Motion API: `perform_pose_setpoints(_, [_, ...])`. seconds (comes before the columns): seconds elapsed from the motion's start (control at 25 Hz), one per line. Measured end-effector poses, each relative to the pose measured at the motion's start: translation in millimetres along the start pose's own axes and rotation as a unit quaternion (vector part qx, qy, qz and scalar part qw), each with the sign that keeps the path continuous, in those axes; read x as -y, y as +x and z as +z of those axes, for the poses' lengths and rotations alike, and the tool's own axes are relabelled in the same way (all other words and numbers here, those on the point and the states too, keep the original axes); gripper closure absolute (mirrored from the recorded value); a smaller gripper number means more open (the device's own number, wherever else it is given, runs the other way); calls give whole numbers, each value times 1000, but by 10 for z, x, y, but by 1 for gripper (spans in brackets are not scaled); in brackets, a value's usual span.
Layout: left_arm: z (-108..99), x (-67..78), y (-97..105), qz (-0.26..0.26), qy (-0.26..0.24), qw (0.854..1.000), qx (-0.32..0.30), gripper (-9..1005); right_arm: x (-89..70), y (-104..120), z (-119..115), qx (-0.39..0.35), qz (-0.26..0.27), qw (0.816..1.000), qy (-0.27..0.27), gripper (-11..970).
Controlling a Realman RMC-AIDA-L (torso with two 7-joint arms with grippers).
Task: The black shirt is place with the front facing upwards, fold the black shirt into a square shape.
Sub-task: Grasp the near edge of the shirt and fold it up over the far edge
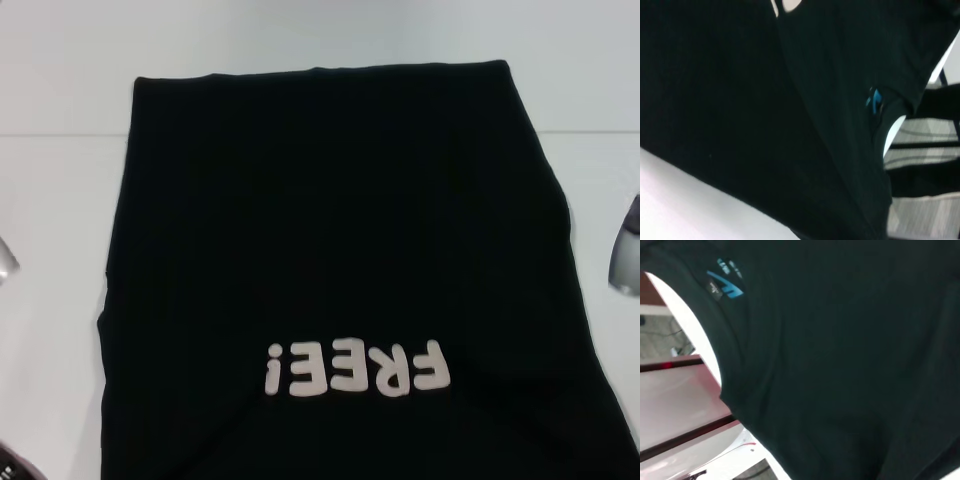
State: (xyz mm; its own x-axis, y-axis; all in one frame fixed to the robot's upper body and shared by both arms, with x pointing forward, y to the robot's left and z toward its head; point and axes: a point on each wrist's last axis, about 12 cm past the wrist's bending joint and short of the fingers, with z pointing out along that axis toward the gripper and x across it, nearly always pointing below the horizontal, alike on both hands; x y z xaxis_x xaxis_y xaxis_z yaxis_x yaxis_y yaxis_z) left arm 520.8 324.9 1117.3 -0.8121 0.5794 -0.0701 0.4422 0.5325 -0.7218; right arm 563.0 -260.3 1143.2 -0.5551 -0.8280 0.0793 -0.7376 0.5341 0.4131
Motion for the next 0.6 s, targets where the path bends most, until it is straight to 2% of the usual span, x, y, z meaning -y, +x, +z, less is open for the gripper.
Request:
perform_pose_setpoints(0.16, [9, 12, -43, 10, 4, 1000, 12, 977, -8, -15, 43, 37, -2, 999, -13, 910])
perform_pose_setpoints(0.28, [-67, 23, -129, 19, 6, 998, 61, 977, 59, 18, -30, 105, 21, 994, -23, 910])
perform_pose_setpoints(0.36, [-151, 5, -201, 14, 0, 994, 112, 976, 127, 83, -136, 171, 44, 984, -35, 909])
perform_pose_setpoints(0.4, [-200, -11, -236, 6, -5, 990, 139, 976, 170, 118, -187, 200, 58, 977, -36, 909])
perform_pose_setpoints(0.44, [-254, -37, -274, -7, -13, 986, 167, 976, 274, 198, -293, 264, 96, 959, -39, 909])
perform_pose_setpoints(0.48, [-314, -74, -310, -26, -24, 980, 198, 974, 274, 198, -293, 264, 96, 959, -39, 909])
perform_pose_setpoints(0.6, [-484, -212, -388, -97, -44, 949, 297, 969, 456, 306, -438, 371, 167, 912, -46, 908])
